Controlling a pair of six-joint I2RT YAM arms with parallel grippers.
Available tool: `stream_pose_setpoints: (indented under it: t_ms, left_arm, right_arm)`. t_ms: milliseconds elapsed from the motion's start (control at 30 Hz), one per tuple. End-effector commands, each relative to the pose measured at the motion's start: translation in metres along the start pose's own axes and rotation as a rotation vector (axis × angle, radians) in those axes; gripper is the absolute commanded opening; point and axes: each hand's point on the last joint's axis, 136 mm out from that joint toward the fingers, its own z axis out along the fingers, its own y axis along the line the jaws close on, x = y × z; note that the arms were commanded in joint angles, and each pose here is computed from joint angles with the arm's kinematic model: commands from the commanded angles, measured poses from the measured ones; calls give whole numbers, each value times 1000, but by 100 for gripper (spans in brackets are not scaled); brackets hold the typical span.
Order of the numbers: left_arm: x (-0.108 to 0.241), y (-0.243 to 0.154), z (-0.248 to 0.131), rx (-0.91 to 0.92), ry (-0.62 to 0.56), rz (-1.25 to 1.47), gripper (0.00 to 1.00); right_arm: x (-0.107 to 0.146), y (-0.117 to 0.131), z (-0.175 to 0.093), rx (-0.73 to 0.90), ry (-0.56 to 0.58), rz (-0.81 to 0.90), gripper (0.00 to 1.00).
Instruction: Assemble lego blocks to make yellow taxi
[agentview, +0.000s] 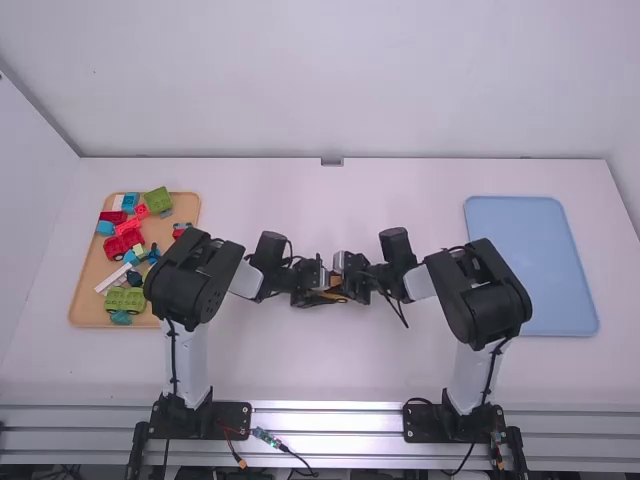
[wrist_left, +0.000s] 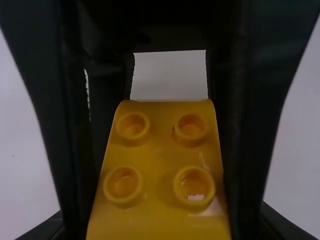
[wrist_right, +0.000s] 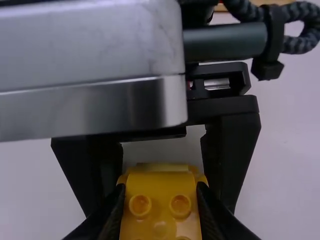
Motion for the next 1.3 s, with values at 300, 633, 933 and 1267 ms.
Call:
stream_pose_setpoints:
  t_ms: [300,633,933,1267]
  left_arm:
    - [6,14,-3,-60,54,39,13]
    - [7,13,-3,-53,60,32,13]
    - [7,13,-3,-53,60,31,13]
    - [7,13,-3,-50,61,29,13]
  right_arm:
    - [15,19,8,-46,30,85,38]
    - [6,19,6,-57,2,67,42]
    - [-4,17,-3,-7,21,28,52]
    - [-18,3,-27,39,-32,21,57]
